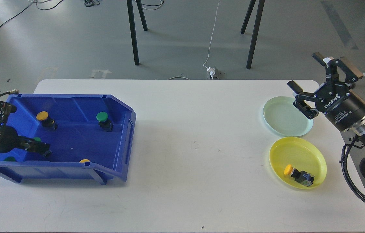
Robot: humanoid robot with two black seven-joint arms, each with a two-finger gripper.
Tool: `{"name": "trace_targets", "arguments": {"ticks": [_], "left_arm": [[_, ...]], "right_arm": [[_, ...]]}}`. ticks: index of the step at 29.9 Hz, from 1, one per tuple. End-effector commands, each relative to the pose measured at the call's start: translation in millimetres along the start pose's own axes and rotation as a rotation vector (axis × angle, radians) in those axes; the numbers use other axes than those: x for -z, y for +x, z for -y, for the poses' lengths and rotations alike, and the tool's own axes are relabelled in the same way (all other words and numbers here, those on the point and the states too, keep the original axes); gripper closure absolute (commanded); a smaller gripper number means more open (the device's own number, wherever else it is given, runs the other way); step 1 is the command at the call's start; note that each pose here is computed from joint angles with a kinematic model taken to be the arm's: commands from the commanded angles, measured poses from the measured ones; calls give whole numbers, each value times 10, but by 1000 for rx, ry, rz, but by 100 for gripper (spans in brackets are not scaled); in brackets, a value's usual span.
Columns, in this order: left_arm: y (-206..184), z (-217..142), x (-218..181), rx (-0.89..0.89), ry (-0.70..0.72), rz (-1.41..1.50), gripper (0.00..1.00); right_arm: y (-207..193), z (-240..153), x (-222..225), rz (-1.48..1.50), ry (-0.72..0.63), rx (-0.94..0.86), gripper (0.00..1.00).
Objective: Pass button and place on color plate
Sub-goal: 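Lower the left gripper into the bin and grasp a green button, then lift the green button and extend it toward the right gripper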
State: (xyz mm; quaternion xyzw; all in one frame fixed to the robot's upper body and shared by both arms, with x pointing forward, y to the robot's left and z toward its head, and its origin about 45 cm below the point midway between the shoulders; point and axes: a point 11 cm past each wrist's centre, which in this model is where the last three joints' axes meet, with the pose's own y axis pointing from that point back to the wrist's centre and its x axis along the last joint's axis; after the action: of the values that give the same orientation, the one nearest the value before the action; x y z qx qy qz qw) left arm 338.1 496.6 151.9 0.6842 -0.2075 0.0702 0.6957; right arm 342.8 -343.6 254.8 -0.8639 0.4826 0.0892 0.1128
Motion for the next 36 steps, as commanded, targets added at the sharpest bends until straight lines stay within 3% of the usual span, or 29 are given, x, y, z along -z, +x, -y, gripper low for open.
{"name": "trace_targets", "arguments": {"ticks": [1,5,14,17,19,22,30,36], "left_arm": [[18,21,-36,-3,-9,2,12],[13,33,-49,0,-11,4,24],[16,27,-43,-2,-10,1,37],[3,26,-35,1,-8,2,55],[-8,30,-34,4,-7,3,73],[-36,35,-26,9,-7,0,87],[113,-42,-132,-30,-43,23,90],[210,-415,-112,-93,-81,24,90]], "right_arm": [[7,-8,-1,0,-1,-2,5],[9,-21,-16,3,-5,-4,5],[20,-65,-66,9,-17,-11,5],[24,-72,-68,8,-18,-13,5],[21,-64,-61,8,-15,-12,5],[21,-63,-61,8,-15,-12,5],[28,-70,-67,8,-17,-15,5],[28,-69,-67,8,-17,-15,5]]}}
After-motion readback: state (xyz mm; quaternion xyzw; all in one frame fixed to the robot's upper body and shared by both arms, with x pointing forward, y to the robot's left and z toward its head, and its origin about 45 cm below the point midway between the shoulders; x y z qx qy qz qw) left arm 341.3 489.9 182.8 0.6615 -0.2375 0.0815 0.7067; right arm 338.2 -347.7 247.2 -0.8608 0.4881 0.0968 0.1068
